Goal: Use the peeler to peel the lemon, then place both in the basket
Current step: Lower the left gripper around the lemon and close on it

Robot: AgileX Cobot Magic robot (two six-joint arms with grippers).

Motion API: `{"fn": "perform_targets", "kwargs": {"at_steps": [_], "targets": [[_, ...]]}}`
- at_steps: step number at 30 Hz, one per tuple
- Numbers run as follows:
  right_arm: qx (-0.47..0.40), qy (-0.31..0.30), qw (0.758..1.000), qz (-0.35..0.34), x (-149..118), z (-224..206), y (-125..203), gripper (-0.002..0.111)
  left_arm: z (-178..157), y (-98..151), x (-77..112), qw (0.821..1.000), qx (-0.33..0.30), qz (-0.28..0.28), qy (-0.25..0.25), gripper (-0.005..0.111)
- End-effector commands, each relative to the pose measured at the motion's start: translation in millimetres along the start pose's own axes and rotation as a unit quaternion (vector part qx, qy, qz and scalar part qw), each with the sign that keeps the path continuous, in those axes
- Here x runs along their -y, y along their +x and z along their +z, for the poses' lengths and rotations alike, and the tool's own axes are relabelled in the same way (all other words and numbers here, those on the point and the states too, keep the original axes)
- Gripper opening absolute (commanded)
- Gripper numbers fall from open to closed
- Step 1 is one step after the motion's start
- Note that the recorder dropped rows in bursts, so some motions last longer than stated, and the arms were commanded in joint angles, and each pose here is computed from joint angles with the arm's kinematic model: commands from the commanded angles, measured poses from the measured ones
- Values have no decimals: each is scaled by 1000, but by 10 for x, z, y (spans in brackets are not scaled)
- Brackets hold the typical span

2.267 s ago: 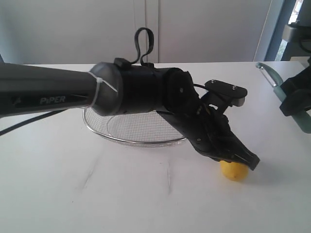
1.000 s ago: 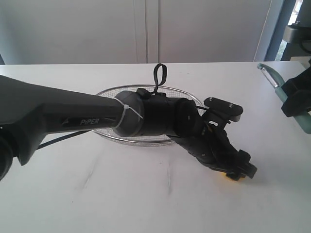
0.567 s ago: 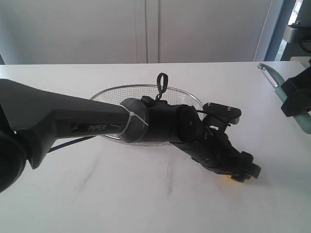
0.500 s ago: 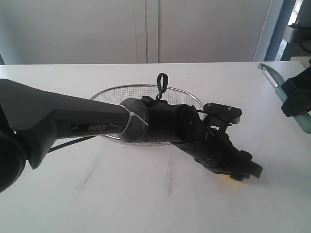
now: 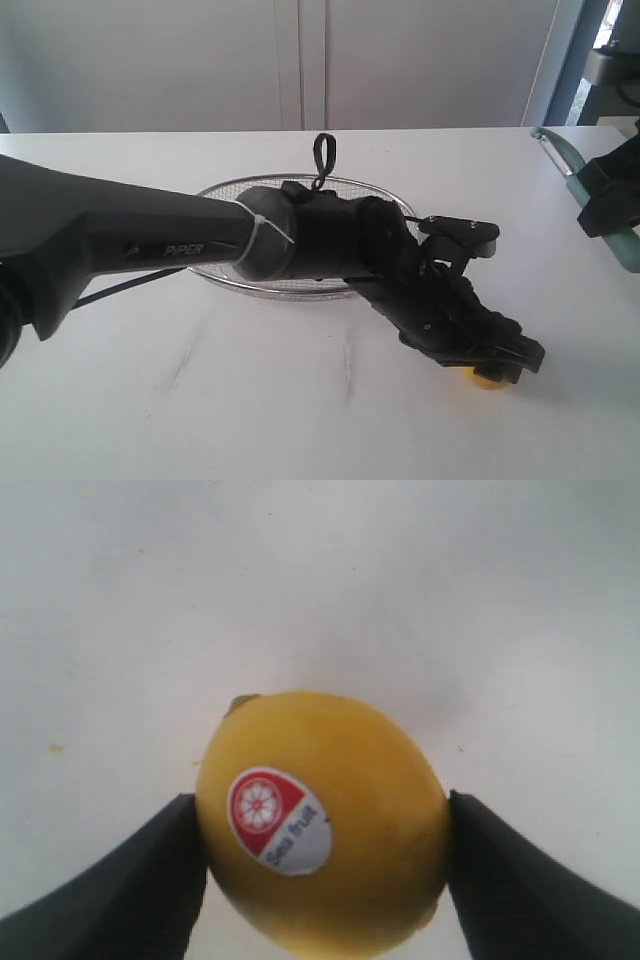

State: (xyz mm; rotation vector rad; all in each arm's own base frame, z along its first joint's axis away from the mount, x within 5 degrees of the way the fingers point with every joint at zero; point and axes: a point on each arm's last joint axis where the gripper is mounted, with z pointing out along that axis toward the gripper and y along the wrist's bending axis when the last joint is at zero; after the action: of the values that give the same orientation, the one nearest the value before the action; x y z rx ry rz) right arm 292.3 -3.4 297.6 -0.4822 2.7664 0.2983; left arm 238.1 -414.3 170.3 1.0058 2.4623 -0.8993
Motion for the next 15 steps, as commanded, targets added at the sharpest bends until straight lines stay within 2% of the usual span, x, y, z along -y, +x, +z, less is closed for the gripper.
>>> {"fn": "perform_targets", "kwargs": {"at_steps": [1,8,15], "targets": [[15,5,1000,8,19,-63,-14,0,-223,-48,112,1000,-11,24,11,0],[15,-2,999,35,7,-63,-15,0,-556,-21,217,994,-64,92,0,0],[34,-46,997,52,-71,-69,-53,0,-781,-66,314,988,-56,144,11,0]]}}
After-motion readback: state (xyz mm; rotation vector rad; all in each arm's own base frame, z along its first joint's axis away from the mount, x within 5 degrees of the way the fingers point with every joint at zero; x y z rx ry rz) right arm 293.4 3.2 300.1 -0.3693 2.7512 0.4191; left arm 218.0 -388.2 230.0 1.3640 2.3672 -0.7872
